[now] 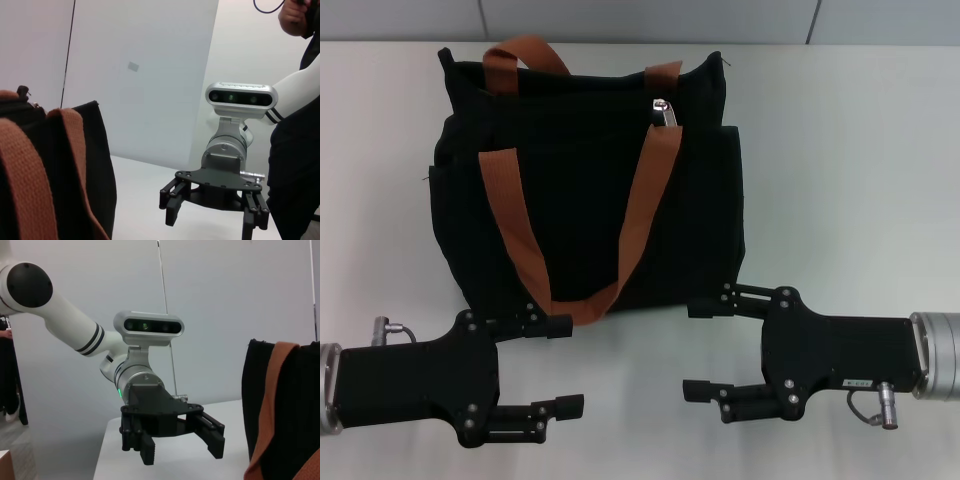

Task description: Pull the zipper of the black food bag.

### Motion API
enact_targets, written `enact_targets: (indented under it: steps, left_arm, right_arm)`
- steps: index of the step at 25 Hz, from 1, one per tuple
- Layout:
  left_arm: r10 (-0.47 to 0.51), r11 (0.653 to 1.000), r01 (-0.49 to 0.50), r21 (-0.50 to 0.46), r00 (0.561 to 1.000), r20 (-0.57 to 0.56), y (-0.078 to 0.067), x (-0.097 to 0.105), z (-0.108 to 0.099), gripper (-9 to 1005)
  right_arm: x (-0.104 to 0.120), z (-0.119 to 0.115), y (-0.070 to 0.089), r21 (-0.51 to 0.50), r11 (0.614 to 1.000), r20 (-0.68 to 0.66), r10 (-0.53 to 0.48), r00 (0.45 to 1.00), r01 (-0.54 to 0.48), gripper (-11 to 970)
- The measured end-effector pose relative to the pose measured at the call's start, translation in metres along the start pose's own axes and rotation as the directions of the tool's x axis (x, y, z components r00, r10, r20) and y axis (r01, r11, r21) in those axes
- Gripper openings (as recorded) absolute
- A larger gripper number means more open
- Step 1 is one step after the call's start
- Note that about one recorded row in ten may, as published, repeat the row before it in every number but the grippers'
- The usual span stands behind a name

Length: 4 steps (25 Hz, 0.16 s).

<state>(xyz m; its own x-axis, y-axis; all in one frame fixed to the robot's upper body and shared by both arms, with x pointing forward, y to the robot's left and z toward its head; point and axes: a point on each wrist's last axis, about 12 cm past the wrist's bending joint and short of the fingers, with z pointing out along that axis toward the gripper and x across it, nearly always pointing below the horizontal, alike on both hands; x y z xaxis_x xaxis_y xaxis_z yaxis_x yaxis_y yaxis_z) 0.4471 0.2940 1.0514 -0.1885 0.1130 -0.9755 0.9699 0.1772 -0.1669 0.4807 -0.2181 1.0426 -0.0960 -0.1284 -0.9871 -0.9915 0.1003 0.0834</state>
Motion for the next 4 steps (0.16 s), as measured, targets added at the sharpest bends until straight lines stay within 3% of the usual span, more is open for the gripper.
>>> enact_targets:
  steps: [4]
  left_arm:
    - [0.001, 1.000, -0.001, 0.004, 1.000, 0.003, -0.0006, -0.0002, -0.0001, 793]
  right_arm:
    - [-0.0002, 0.0005, -0.0003, 0.002, 1.000, 0.002, 0.000, 1.000, 0.000, 810]
